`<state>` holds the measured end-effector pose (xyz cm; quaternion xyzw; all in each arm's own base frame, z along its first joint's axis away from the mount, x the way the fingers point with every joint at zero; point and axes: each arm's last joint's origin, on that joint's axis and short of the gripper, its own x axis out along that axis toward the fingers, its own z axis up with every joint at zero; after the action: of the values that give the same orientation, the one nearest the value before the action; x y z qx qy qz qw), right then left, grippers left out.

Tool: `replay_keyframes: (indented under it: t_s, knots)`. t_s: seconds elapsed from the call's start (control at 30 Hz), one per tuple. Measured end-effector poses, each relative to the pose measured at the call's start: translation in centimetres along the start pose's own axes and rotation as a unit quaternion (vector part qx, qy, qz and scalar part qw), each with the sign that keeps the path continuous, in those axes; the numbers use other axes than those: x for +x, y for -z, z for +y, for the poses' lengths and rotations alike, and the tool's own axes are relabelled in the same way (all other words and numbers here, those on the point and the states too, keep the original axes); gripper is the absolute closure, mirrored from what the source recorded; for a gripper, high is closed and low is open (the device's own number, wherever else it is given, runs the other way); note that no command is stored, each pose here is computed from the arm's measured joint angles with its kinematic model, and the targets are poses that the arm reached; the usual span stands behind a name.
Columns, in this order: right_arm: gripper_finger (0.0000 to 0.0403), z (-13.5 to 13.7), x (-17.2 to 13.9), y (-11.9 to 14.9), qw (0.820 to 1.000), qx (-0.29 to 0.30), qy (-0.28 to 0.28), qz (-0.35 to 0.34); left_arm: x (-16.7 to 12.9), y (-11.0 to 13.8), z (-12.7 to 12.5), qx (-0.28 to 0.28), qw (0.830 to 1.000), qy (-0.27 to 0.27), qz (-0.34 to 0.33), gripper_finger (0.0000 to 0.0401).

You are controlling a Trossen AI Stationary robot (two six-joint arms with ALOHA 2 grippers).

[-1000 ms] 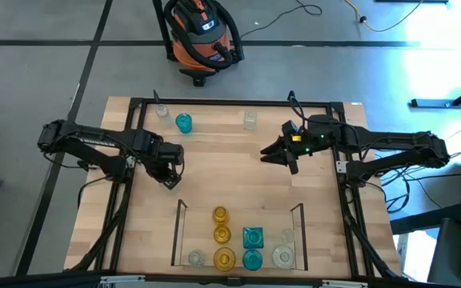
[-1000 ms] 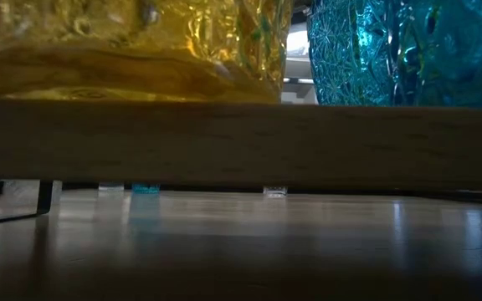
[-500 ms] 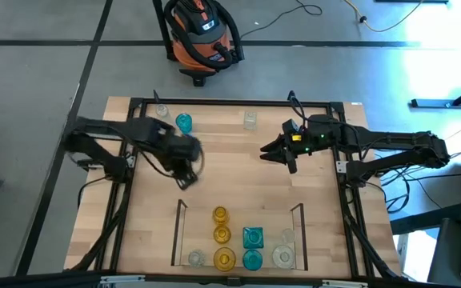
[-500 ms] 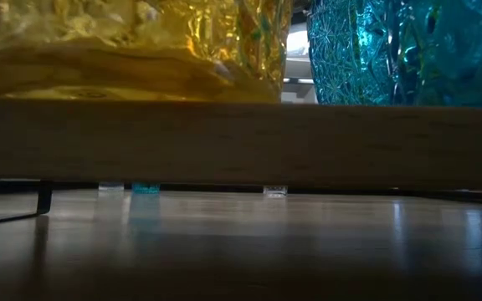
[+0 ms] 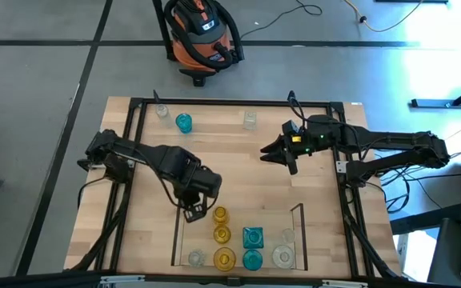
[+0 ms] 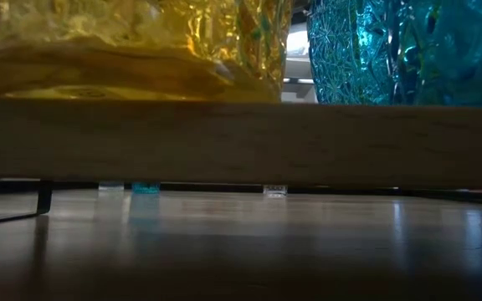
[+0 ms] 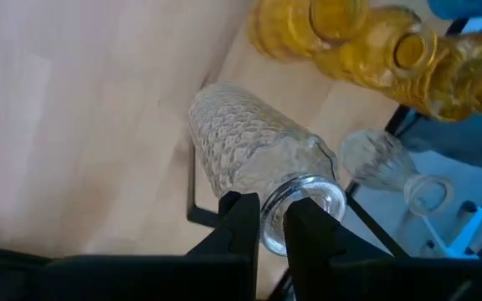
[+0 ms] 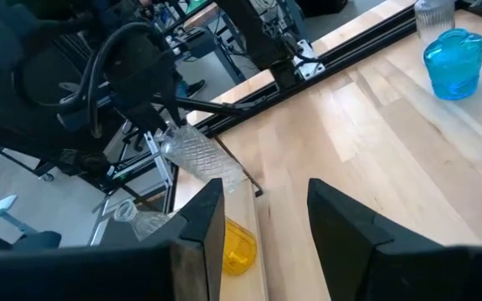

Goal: Sort vases onto shelf
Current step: Put the transparent vase on the shelf aligned with the other transparent vase

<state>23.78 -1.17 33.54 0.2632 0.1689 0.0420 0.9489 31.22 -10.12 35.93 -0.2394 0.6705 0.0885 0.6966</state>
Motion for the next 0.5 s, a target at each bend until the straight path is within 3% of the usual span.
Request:
replay_keyframes:
  t_s: [0.5]
  knots:
    - [0.0268, 0.0, 0.0, 0.0, 1.0, -0.001, 0.0, 0.0, 1.4, 2.2, -3.1, 0.004, 0.999, 0.039, 0.004, 0.0373]
